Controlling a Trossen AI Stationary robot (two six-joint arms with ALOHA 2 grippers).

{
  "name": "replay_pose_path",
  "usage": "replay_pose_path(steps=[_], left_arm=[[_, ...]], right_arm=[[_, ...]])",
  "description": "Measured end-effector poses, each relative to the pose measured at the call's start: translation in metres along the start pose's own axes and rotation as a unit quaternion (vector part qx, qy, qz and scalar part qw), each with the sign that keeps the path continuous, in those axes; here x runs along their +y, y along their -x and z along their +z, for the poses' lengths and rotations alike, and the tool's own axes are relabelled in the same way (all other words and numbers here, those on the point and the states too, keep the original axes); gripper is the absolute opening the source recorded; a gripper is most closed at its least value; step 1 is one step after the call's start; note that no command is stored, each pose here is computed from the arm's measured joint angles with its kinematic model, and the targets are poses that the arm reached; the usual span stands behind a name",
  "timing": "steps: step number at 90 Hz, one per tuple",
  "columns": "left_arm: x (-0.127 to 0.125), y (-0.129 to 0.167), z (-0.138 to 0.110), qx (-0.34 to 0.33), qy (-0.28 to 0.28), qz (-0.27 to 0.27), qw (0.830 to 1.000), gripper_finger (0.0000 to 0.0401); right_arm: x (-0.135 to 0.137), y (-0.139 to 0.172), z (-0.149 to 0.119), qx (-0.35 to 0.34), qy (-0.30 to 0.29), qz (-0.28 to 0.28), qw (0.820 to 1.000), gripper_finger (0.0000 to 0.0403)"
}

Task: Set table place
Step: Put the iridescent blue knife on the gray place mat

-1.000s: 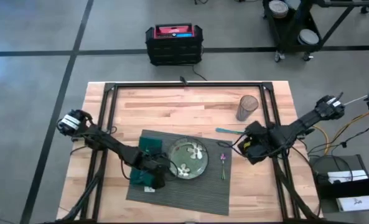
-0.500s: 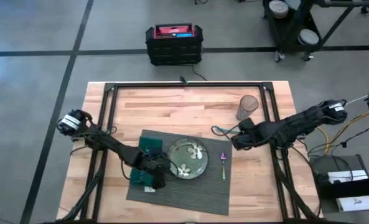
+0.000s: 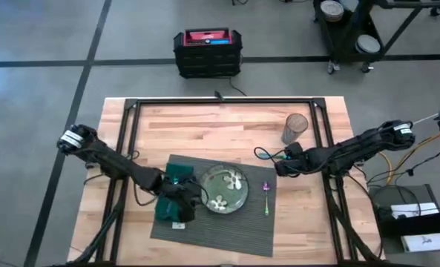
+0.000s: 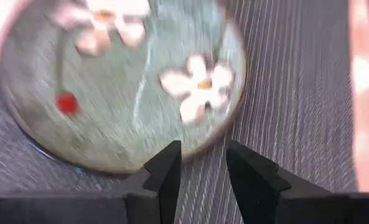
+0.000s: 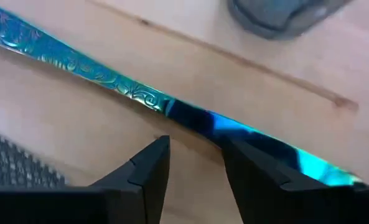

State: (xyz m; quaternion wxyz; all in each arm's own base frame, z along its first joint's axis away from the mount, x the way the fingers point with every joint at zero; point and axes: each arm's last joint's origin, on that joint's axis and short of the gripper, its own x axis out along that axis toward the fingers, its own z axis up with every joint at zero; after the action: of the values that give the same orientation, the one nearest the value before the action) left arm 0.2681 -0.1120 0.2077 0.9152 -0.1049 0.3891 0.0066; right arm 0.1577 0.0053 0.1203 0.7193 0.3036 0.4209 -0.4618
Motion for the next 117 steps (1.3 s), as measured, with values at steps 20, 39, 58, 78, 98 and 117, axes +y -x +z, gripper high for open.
replay_pose_path(steps=[20, 39, 58, 78, 98, 117], left_arm=[[0.019, 0.026, 0.022, -0.073, 0.002, 0.035, 0.997, 0.0114], [0.051, 0.019, 0.039, -0.096, 0.015, 0.072, 0.993, 0.0114], [0.097, -0.011, 0.054, -0.082, 0.054, 0.056, 0.994, 0.0114], [0.131, -0.057, 0.083, -0.046, 0.008, 0.077, 0.996, 0.0114], [0.161, -0.114, 0.103, 0.031, -0.037, 0.104, 0.993, 0.0114], [0.184, -0.144, 0.109, 0.074, -0.049, 0.117, 0.989, 0.0114]], right_arm=[[0.033, -0.003, 0.008, -0.051, 0.023, 0.166, 0.985, 0.0127], [0.066, -0.006, 0.026, -0.133, 0.089, 0.239, 0.958, 0.0122], [0.075, 0.015, 0.046, -0.056, 0.216, 0.214, 0.951, 0.0112], [0.063, 0.015, 0.044, -0.027, 0.220, 0.126, 0.967, 0.0094], [0.059, 0.012, 0.042, -0.032, 0.189, 0.111, 0.975, 0.0072], [0.057, 0.010, 0.040, -0.030, 0.178, 0.109, 0.977, 0.0051]])
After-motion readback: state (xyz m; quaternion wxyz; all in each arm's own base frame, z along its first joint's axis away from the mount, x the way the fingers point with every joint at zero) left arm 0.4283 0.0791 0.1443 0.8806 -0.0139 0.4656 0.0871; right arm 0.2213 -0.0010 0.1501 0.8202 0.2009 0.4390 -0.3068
